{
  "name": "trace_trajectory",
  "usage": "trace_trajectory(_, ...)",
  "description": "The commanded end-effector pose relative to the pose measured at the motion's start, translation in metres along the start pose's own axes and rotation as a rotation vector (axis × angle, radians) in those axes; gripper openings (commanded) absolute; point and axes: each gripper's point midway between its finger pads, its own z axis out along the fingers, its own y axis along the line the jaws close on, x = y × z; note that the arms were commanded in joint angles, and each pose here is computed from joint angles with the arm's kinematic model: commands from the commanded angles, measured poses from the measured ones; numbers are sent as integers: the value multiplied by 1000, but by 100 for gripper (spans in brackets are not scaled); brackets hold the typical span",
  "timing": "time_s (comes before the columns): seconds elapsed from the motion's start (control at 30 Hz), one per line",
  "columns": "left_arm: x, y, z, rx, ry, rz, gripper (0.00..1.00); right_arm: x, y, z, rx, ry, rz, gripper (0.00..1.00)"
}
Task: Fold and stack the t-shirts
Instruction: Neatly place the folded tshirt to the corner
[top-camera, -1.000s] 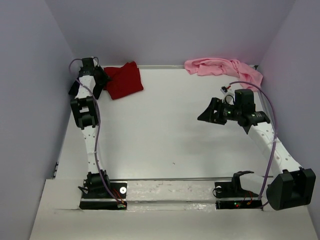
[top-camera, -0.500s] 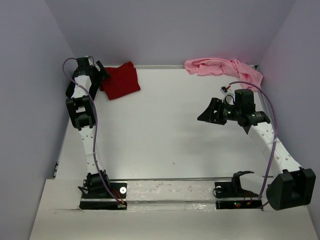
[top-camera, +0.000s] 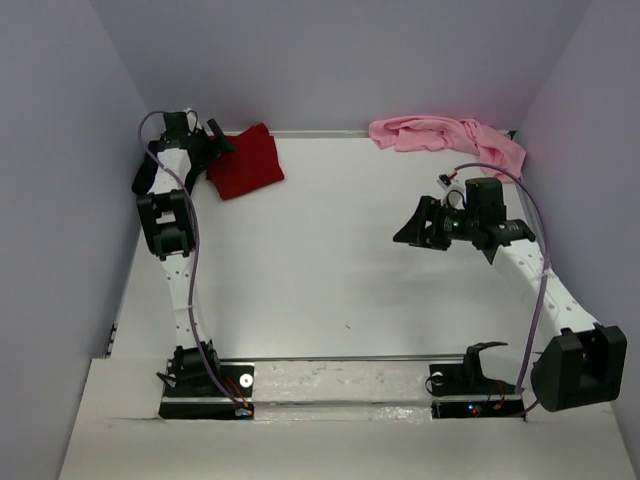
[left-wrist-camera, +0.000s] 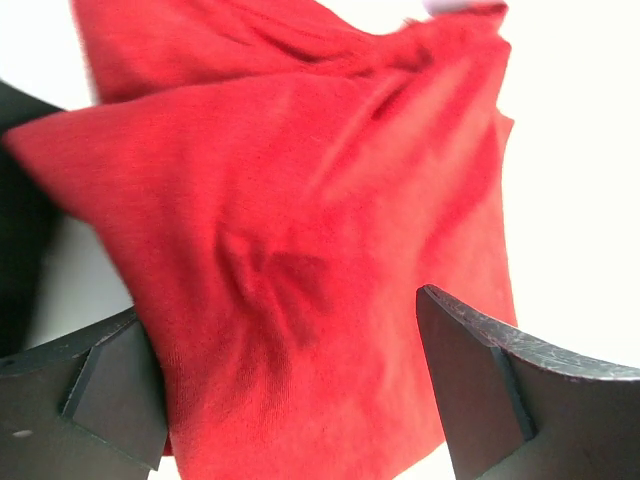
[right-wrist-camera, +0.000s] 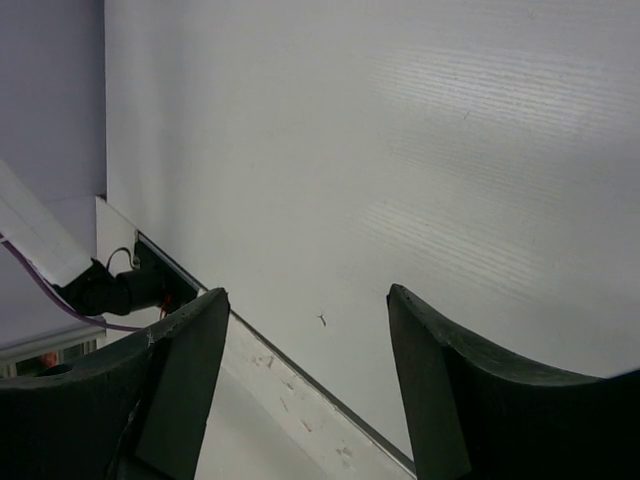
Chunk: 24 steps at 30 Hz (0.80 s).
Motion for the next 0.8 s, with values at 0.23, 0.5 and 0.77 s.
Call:
trace_trajectory(0.23, -2, -141, -71, 85, -57, 230, 99, -12, -11, 13, 14, -13, -27, 72)
trace_trajectory(0.5, 9, -135, -113, -227, -124, 269, 99, -26, -13, 18, 27, -13, -65, 72)
trace_trajectory(0.77, 49, -145, -119, -167, 6, 230, 99, -23, -13, 19, 13, -7, -66, 72)
